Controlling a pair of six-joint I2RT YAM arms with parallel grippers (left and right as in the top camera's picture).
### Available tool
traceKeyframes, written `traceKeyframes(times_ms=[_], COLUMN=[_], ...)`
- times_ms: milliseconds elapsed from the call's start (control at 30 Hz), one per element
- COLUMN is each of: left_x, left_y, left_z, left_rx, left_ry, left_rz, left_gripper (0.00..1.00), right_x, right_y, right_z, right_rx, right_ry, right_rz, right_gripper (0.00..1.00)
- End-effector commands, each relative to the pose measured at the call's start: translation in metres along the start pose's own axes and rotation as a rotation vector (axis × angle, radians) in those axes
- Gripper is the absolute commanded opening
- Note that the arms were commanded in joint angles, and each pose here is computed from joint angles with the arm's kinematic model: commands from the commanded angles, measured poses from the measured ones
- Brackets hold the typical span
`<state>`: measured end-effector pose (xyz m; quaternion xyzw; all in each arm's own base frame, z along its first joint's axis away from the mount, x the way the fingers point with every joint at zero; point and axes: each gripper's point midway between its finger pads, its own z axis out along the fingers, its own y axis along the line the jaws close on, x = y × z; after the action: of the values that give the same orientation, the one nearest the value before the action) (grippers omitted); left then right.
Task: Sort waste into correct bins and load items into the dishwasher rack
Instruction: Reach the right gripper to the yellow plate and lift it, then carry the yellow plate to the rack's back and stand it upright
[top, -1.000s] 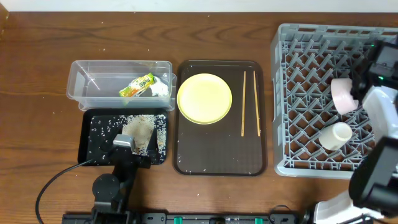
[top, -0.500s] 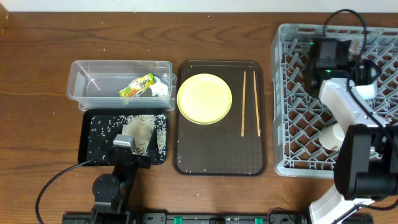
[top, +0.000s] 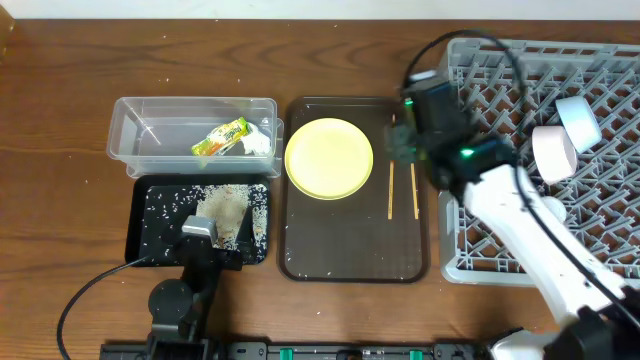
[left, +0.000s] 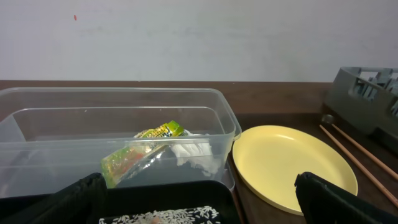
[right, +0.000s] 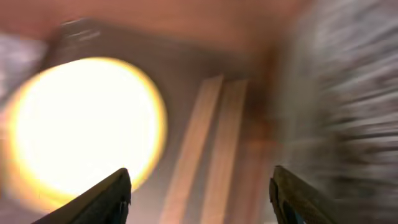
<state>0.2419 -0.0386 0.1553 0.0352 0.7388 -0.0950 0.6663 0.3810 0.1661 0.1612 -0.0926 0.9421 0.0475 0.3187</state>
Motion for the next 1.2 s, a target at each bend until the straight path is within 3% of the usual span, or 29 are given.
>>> traceKeyframes(times_ms=[0,133,233,333,400,467,600,700,933,1033,1167], left_x=[0.014,0.014,0.014,0.014,0.014,0.014,0.014,0.014,0.014,0.014,0.014], left_y=[0.000,0.000,0.000,0.000,0.000,0.000,0.000,0.000,0.000,0.000,0.000], left_z=[0.001,0.001,0.001,0.001,0.001,0.001,0.001,0.001,0.001,0.001,0.001], left_rx=[0.007,0.006,0.006,0.007,0.006,0.007,0.006,0.006,0.006,0.007,0.006], left_ry=[0.042,0.042,0.042,0.042,0.042,0.042,0.042,0.042,0.042,0.042,0.042], left_rz=[0.012,0.012,0.012,0.012,0.012,0.012,0.012,0.012,0.012,0.012,0.012], left_gripper=[0.99,0.99,0.99,0.99,0.99,0.99,0.99,0.99,0.99,0.99,0.99], right_x=[0.042,0.069,0.079,0.091,0.098,0.102,0.102,0.088,-0.023,-0.061,-0.080], right_y=[0.050,0.038,0.043,0.048,0.047,0.046,0.041,0.030,-0.049,-0.106,-0.175], right_z=[0.029,0.069,0.096,0.116,0.123,0.126,0.125,0.114,0.010,-0.064,-0.158], right_rx=[-0.141,0.011,0.006,-0.010,0.002,0.011,0.037,0.060,0.224,0.482,0.881], right_ry=[0.186,0.249,0.274,0.307,0.326,0.337,0.328,0.286,-0.125,-0.326,-0.471], right_rz=[0.252,0.362,0.383,0.384,0.382,0.379,0.375,0.385,0.229,0.145,0.137], right_gripper=[0.70,0.64,0.60,0.34,0.24,0.20,0.01,0.01,0.01,0.01,0.01])
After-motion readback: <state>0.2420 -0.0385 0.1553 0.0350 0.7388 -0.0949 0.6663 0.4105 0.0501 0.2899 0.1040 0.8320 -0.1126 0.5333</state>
